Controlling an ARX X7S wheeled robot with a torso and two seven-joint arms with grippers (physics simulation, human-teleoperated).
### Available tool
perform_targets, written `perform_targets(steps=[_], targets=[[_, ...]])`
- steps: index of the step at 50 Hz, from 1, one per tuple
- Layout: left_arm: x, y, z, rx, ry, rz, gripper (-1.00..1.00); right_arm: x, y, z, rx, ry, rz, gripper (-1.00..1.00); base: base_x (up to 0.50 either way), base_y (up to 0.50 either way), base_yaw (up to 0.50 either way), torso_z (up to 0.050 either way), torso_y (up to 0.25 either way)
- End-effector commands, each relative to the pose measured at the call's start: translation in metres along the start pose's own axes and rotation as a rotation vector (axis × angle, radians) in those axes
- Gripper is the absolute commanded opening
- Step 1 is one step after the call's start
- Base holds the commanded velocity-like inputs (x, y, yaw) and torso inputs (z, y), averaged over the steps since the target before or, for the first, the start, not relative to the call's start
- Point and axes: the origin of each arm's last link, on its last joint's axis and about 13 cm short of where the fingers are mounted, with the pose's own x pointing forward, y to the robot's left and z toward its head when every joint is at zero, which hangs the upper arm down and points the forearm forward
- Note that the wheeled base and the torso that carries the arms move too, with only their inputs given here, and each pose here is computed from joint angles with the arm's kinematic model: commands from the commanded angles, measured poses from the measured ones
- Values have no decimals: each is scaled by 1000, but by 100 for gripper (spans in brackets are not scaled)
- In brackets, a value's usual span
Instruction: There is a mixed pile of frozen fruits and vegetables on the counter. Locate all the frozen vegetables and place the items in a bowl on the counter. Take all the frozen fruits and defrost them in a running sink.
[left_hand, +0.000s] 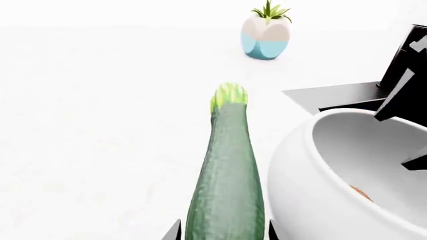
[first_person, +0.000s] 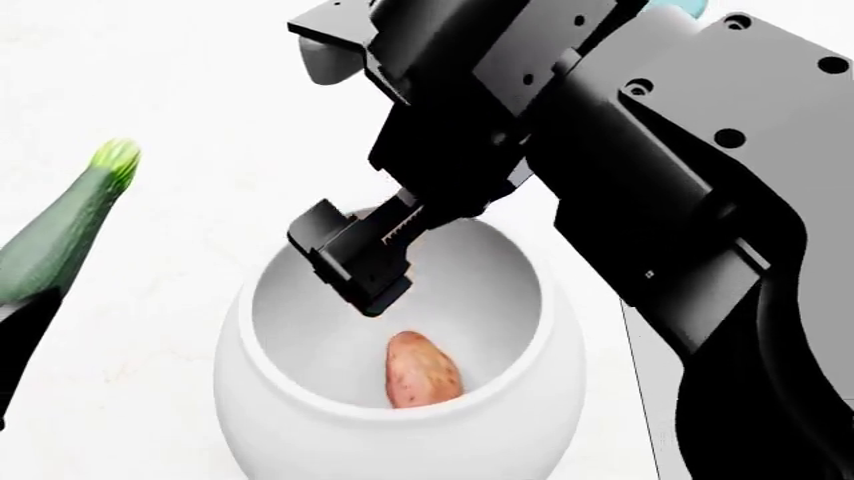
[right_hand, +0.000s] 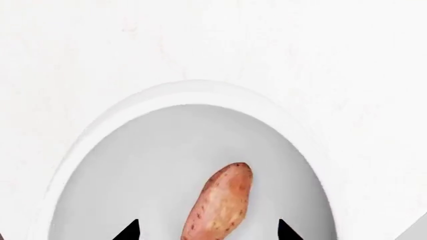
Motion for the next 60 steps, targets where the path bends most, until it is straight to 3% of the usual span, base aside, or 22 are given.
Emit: perform_targets(steps=[1,4,6,13,16,19,23,24,28,29,31,32,34,35,38,42,49,60], targets=[[4,-5,11,4,-31,-20,-100,-32,7,1,-5,-144,-9,100,0,0,0,0,0],[5,-8,17,20,-32,-26,-100,-40,13,-8,-3,-208,-36,100,0,0,0,0,0],[8,-10,26,43,-34,-34,-100,-43,13,-13,38,-285,-111,100,0,0,0,0,0],[27,-21,74,116,-68,-122,-100,-58,23,-53,156,-692,-230,100,0,0,0,1,0],[37,-29,99,170,-65,-178,-100,-70,19,-74,243,-841,-364,100,0,0,-1,0,0],[48,-36,114,192,-47,-233,-100,-78,13,-91,233,-962,-468,100,0,0,0,0,0],[63,-43,126,208,-18,-285,-100,-76,17,-114,277,-975,-491,100,0,0,0,0,0],[67,-45,129,213,-13,-296,-100,-74,19,-120,255,-982,-515,100,0,0,0,0,0],[79,-50,135,211,10,-326,-100,-75,17,-133,343,-1069,-523,100,0,0,0,0,0],[83,-53,137,209,11,-337,-100,-76,16,-137,317,-1073,-550,100,0,0,0,0,0],[88,-55,140,208,16,-356,-100,-76,14,-143,355,-1074,-564,100,0,0,0,0,5],[94,-59,143,206,37,-391,-100,-78,14,-149,348,-1072,-626,100,0,0,0,0,0],[101,-65,144,240,60,-434,-100,-77,16,-156,394,-1076,-605,100,0,0,0,0,0],[106,-68,143,251,71,-445,-100,-78,17,-160,376,-1075,-654,100,0,0,0,0,0],[118,-70,142,250,91,-472,-100,-79,20,-171,385,-1028,-660,100,0,0,0,0,0],[126,-73,135,238,108,-487,-100,-84,21,-174,421,-1084,-675,100,0,0,0,0,0],[131,-80,128,230,129,-519,-100,-88,14,-185,462,-1180,-743,100,0,0,0,0,0],[142,-88,112,232,169,-561,-100,-79,19,-210,493,-1151,-793,100,0,0,0,0,0]])
